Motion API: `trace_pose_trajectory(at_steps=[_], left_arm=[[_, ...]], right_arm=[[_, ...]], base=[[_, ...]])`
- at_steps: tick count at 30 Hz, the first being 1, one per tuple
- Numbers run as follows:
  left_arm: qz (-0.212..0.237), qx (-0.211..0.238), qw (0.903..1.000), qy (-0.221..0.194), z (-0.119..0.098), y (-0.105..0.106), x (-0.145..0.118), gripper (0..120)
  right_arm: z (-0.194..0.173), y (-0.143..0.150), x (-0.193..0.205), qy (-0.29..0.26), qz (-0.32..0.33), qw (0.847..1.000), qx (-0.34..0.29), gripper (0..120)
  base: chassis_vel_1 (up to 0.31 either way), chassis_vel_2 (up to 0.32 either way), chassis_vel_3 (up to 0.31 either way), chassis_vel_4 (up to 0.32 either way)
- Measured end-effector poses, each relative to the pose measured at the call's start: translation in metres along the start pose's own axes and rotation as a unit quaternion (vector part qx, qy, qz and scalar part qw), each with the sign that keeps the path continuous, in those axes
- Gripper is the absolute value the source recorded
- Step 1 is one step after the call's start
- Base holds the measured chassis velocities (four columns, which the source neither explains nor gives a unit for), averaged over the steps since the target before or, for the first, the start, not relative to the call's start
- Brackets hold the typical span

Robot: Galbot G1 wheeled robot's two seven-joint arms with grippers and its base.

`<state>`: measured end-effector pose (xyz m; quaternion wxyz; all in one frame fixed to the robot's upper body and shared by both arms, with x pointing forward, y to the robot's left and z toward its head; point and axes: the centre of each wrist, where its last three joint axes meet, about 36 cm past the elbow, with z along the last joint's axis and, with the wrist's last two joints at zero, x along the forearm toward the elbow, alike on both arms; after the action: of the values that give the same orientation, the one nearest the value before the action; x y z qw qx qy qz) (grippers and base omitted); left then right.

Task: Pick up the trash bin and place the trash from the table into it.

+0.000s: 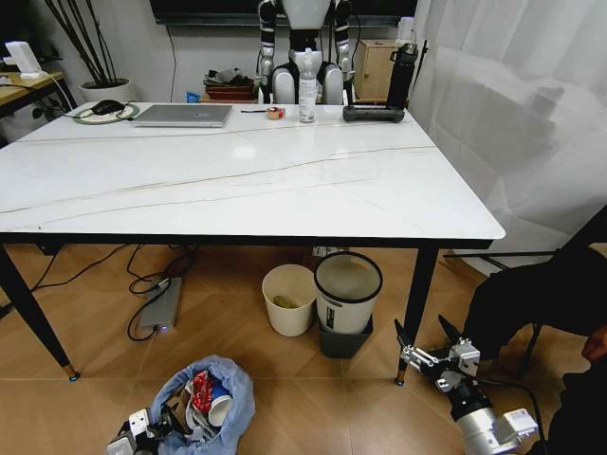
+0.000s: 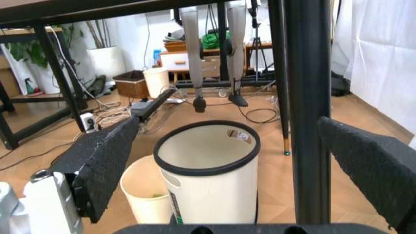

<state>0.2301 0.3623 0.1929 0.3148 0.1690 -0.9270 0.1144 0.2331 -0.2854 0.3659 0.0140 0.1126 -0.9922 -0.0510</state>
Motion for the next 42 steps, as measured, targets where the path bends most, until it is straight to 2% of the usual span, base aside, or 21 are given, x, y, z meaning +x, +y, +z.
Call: trace_pose_trajectory(at_steps=[4, 6, 11, 13, 16, 17, 19, 20, 21, 28, 42], left_arm=[[0.002, 0.001, 0.9999, -0.012, -0.007, 0.008, 0.018, 61], [0.002, 0.002, 0.9999, -0.015, -0.007, 0.01, 0.022, 63], [0.021, -0.016, 0.9978, -0.06, -0.017, 0.017, 0.066, 82], [0.048, -0.036, 0.9933, -0.099, -0.033, 0.008, 0.092, 94], [0.057, -0.041, 0.9912, -0.112, -0.038, 0.004, 0.097, 95], [0.096, -0.069, 0.9796, -0.162, -0.058, -0.013, 0.119, 99], [0.129, -0.095, 0.9662, -0.202, -0.074, -0.029, 0.139, 100], [0.161, -0.114, 0.9516, -0.236, -0.088, -0.047, 0.158, 100], [0.167, -0.119, 0.9476, -0.245, -0.093, -0.051, 0.163, 100], [0.173, -0.122, 0.9449, -0.25, -0.095, -0.055, 0.167, 100], [0.17, -0.12, 0.9468, -0.245, -0.093, -0.054, 0.165, 100]], right_arm=[[0.0, 0.0, 0.0, 0.0, 0.0, 1.0, 0.0, 100], [0.0, 0.0, 0.0, 0.0, 0.0, 1.0, 0.0, 100], [0.0, 0.0, 0.0, 0.0, 0.0, 1.0, 0.0, 100], [0.0, 0.0, 0.0, 0.0, 0.0, 1.0, 0.0, 100], [0.0, 0.0, 0.0, 0.0, 0.0, 1.0, 0.0, 100], [0.0, 0.0, 0.0, 0.0, 0.0, 1.0, 0.0, 100], [0.0, 0.0, 0.0, 0.0, 0.0, 1.0, 0.0, 100], [0.0, 0.0, 0.0, 0.0, 0.0, 1.0, 0.0, 100], [0.0, 0.0, 0.0, 0.0, 0.0, 1.0, 0.0, 100], [0.0, 0.0, 0.0, 0.0, 0.0, 1.0, 0.0, 100], [0.0, 0.0, 0.0, 0.0, 0.0, 1.0, 0.0, 100]], base=[[0.0, 0.0, 0.0, 0.0], [0.0, 0.0, 0.0, 0.0], [0.0, 0.0, 0.0, 0.0], [0.0, 0.0, 0.0, 0.0], [0.0, 0.0, 0.0, 0.0], [0.0, 0.0, 0.0, 0.0], [0.0, 0.0, 0.0, 0.0], [0.0, 0.0, 0.0, 0.0], [0.0, 0.0, 0.0, 0.0], [0.0, 0.0, 0.0, 0.0], [0.0, 0.0, 0.0, 0.0]])
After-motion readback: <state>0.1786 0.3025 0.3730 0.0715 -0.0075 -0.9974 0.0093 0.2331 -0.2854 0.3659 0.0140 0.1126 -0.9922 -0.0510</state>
